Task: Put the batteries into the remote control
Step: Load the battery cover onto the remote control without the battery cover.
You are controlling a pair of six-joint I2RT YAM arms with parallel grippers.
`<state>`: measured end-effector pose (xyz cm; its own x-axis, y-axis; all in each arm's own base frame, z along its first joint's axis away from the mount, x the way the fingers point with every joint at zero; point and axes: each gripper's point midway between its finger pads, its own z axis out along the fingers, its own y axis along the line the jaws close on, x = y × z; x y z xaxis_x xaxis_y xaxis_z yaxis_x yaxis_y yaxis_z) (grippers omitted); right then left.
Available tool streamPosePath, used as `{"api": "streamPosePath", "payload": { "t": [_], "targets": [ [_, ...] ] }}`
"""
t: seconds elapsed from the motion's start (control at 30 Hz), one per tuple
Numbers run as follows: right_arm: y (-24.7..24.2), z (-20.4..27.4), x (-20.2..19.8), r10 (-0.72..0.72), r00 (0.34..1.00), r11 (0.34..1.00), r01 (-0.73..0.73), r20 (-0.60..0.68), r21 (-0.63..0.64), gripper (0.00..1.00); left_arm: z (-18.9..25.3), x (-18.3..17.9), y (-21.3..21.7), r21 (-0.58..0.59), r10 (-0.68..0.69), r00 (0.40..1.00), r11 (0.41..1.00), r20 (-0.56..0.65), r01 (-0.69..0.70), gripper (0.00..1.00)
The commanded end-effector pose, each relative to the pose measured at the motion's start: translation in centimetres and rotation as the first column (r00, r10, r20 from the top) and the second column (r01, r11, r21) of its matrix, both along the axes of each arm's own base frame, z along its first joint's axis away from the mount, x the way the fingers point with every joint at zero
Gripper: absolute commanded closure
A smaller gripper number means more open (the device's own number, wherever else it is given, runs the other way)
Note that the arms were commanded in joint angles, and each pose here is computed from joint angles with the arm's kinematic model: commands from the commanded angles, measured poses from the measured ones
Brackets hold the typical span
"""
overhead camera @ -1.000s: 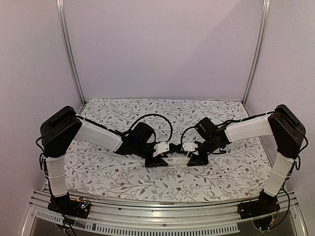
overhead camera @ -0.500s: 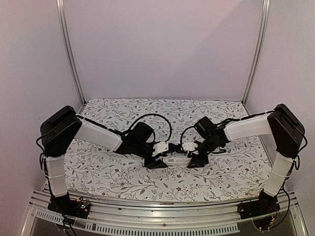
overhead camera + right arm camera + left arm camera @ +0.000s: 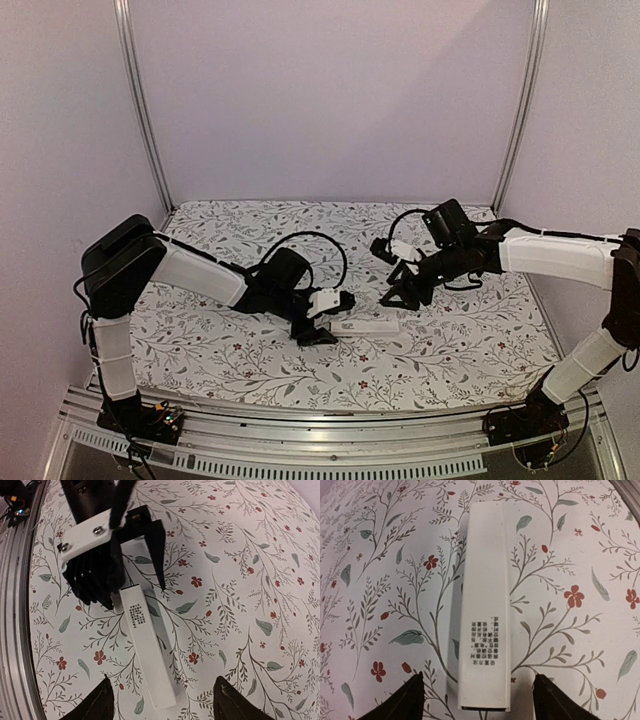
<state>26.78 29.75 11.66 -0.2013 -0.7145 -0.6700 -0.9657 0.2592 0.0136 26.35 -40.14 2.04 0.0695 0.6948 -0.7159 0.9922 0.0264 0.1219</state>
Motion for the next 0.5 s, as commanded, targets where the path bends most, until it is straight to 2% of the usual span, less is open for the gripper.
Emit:
{"api": "streamPosePath", "payload": {
  "t": [0.0,0.07,0.1,0.2,0.23,0.33,0.47],
  "targets": [
    [-3.6,1.1,2.5,-0.409,0.890,0.908,0.418,-0.203,0.005,0.59,-1.0,0.1,0.3,0.021,-0.004,1.000,1.000,-0.009,0.004,0.27],
    [-6.4,-0.5,3.8,-0.630,0.737,0.773,0.624,-0.243,-0.114,0.77,-1.2,0.0,0.4,0.028,-0.004,1.000,1.000,-0.009,0.004,0.30],
    [-7.7,-1.5,3.7,-0.722,0.641,0.689,0.700,-0.260,-0.186,0.83,-1.4,-0.1,0.5,0.032,-0.002,1.000,0.999,-0.010,0.002,0.31],
    [-10.6,-4.4,2.8,-0.861,0.451,0.507,0.801,-0.236,-0.318,0.96,-1.6,-0.3,0.6,0.034,-0.005,1.000,0.999,-0.016,0.006,0.33],
    [-11.0,-5.0,2.3,-0.877,0.415,0.476,0.816,-0.241,-0.327,1.00,-1.6,-0.2,0.6,0.034,-0.004,1.000,0.999,-0.016,0.005,0.34],
    [-11.0,-6.3,0.9,-0.903,0.329,0.413,0.843,-0.277,-0.345,1.00,-1.9,-0.2,0.6,0.041,0.001,1.000,0.999,-0.018,0.000,0.39],
    [-10.3,-7.7,0.0,-0.923,0.301,0.374,0.851,-0.241,-0.369,1.00,-1.9,-0.4,0.6,0.034,-0.004,1.000,0.999,-0.024,0.005,0.44]
  ]
}}
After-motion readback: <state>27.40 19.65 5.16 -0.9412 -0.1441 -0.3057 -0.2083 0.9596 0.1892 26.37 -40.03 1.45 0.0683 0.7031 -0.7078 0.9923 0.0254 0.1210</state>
